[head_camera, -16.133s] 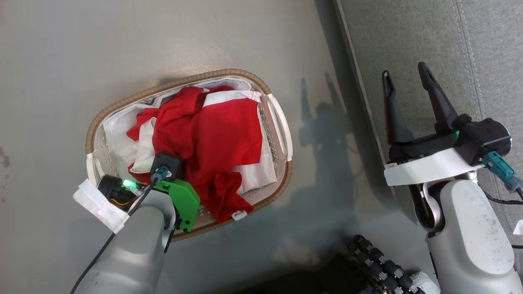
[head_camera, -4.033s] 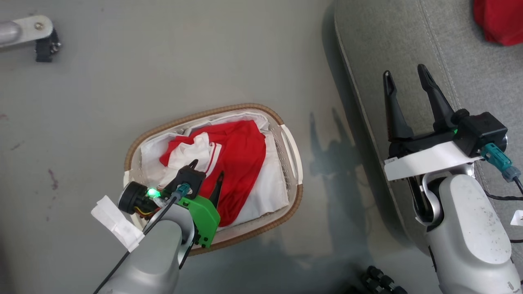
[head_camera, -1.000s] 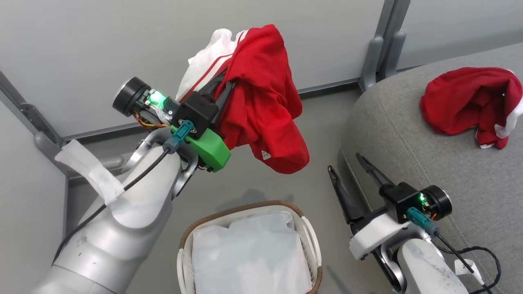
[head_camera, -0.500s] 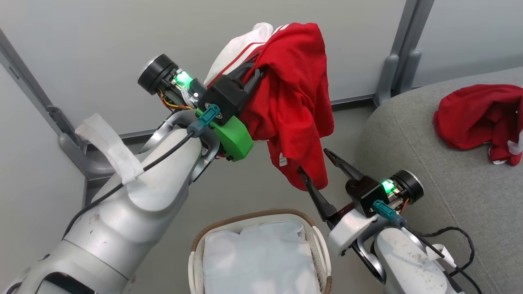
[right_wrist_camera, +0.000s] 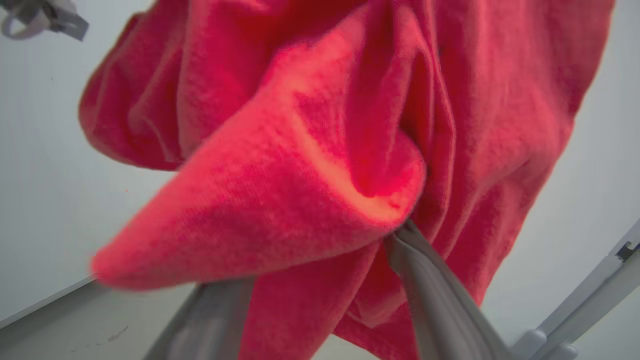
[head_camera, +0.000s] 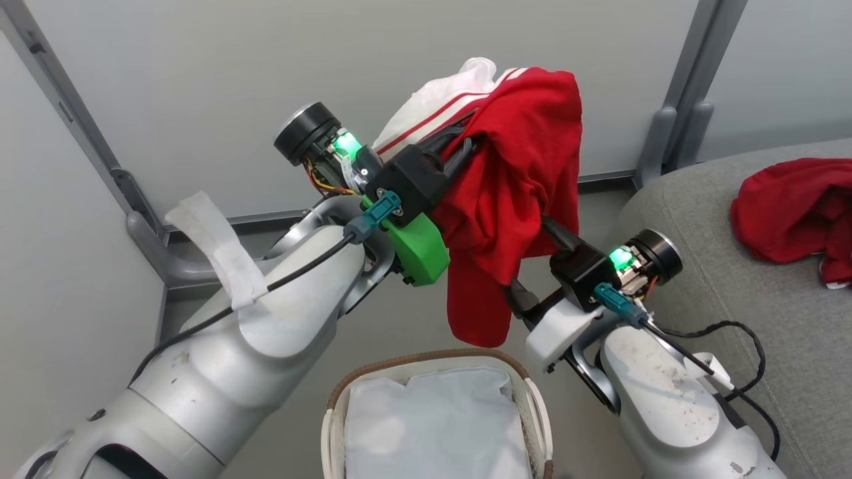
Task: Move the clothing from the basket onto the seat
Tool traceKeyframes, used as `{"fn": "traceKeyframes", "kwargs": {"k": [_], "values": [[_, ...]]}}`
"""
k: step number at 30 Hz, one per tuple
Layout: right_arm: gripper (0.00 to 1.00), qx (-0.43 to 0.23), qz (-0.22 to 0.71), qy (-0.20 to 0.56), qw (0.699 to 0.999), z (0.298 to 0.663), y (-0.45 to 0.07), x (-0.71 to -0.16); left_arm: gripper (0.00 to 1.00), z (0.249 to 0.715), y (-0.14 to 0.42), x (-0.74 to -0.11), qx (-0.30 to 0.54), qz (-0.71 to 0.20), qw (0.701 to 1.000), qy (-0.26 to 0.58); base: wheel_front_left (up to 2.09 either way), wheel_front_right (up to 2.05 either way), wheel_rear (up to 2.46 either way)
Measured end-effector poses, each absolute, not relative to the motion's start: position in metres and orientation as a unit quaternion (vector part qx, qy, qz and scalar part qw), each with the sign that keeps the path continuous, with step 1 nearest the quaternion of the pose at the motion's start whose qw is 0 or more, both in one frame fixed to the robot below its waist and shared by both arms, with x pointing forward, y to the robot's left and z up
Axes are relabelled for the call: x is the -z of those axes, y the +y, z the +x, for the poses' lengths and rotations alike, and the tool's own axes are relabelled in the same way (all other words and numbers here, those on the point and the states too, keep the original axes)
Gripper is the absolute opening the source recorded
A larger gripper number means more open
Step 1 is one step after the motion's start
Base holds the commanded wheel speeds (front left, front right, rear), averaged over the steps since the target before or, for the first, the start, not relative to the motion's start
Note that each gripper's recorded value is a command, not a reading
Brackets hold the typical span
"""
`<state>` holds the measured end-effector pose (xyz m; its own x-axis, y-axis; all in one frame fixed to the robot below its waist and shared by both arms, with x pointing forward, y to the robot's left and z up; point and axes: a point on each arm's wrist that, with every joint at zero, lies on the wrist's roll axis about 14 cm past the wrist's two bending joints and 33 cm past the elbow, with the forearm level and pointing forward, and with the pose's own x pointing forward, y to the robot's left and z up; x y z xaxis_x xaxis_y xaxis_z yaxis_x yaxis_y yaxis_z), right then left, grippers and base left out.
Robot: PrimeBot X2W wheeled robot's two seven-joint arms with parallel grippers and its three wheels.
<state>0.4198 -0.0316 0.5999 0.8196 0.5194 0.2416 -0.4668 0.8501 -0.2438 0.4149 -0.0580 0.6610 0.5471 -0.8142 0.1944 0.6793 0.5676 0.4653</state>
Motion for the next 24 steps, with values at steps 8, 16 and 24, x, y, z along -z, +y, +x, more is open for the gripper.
{"fn": "traceKeyframes", "kwargs": {"k": [8,16,24], "values": [[0.44,-0.265,-0.074,-0.185,0.943,0.420,-0.026,-0.626,0.00,0.414,-0.055,-0.657,0.434,0.155,0.868,-0.187,0.00,0.00,0.00],[0.00,-0.261,-0.062,-0.193,0.944,0.420,-0.029,-0.631,0.00,0.425,-0.040,-0.637,0.417,0.127,0.887,-0.152,0.00,0.00,0.00],[0.00,-0.237,-0.042,-0.203,0.949,0.423,-0.045,-0.638,0.40,0.432,-0.030,-0.607,0.393,0.079,0.909,-0.109,0.00,0.00,0.00]]}}
